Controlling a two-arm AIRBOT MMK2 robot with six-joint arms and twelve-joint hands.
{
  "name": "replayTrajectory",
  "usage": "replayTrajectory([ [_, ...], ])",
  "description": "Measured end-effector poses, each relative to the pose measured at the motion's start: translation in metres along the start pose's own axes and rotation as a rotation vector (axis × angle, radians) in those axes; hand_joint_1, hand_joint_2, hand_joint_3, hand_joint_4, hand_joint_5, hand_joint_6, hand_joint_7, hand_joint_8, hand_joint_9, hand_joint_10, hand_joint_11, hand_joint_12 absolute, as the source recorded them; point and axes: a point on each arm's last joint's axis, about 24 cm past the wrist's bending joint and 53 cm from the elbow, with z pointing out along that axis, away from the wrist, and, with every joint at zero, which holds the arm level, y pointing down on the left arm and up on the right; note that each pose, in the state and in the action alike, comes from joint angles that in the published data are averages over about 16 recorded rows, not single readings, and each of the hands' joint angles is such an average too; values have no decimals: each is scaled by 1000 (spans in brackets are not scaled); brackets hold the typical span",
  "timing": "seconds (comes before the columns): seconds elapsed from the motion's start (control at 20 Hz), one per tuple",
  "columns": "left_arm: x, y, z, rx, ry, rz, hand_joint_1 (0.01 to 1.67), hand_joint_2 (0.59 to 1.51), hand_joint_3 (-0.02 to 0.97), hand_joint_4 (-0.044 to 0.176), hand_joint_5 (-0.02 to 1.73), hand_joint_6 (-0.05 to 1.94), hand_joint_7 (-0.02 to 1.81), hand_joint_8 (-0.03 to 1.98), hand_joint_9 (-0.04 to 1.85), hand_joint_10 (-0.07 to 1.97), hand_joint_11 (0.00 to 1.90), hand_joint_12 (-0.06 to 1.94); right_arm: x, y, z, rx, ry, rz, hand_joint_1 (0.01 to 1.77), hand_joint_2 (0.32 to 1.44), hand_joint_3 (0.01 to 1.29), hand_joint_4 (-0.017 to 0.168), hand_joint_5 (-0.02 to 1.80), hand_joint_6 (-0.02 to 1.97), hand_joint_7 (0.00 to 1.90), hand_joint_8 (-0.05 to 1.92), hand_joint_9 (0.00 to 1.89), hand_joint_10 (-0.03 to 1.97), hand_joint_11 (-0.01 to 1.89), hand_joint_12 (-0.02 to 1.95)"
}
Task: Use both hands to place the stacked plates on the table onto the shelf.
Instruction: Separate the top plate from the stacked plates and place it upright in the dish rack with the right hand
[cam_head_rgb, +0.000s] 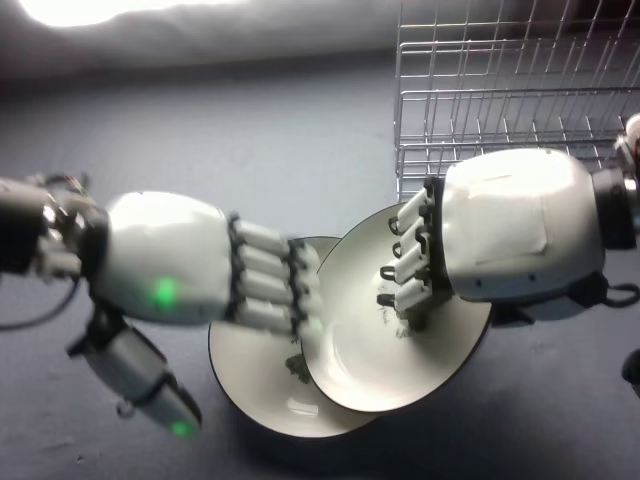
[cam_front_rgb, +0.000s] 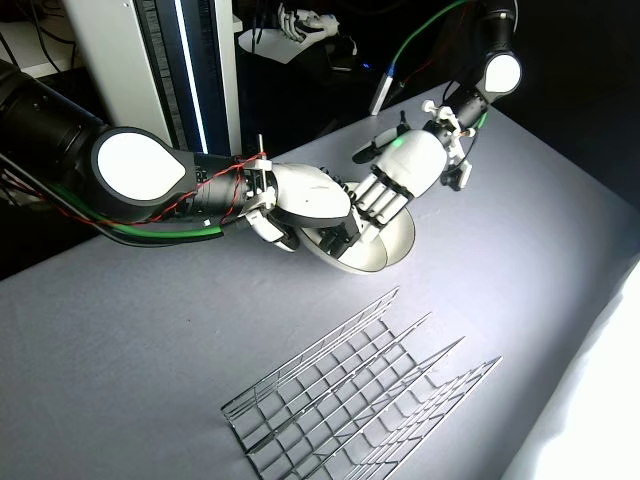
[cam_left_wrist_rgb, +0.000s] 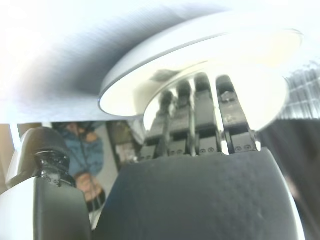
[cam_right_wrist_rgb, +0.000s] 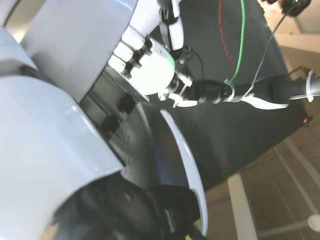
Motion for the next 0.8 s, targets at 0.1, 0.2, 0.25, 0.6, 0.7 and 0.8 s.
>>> replayTrajectory([
  [0.1,-11,6,-9,-24,-23,2,16,1078,-2,1,71,-4,91,5,94,10,21,150,-8,-1,-1,5,-19,10,1265,1011,14,-4,772,532,824,645,851,1129,725,1321],
  [0.2,-22,13,-20,-53,-47,2,15,1079,-2,2,77,1,99,8,95,10,21,148,-16,-2,-1,11,-40,22,1273,1011,14,-2,778,632,832,702,853,1191,720,1320],
  [0.25,-28,17,-26,-68,-58,1,15,1079,-2,3,80,4,103,10,96,10,21,147,-21,-2,-2,13,-51,29,1277,1011,14,-1,783,679,837,726,855,1203,716,1321],
  [0.6,-57,38,-66,-151,-135,-55,15,1079,-2,0,82,8,112,11,103,9,24,142,-55,-2,-5,16,-144,105,1301,1011,14,1,831,936,893,840,857,1209,696,1330],
  [0.7,-60,44,-76,-173,-150,-78,15,1080,-2,0,83,8,113,11,103,10,25,141,-66,-2,-6,16,-178,142,1307,1012,14,2,846,985,909,868,858,1211,694,1331],
  [0.8,-62,50,-85,-194,-159,-100,14,1080,-2,0,85,8,114,11,104,10,25,141,-78,-2,-8,14,-213,182,1312,1012,14,1,859,1029,924,900,857,1214,694,1334],
])
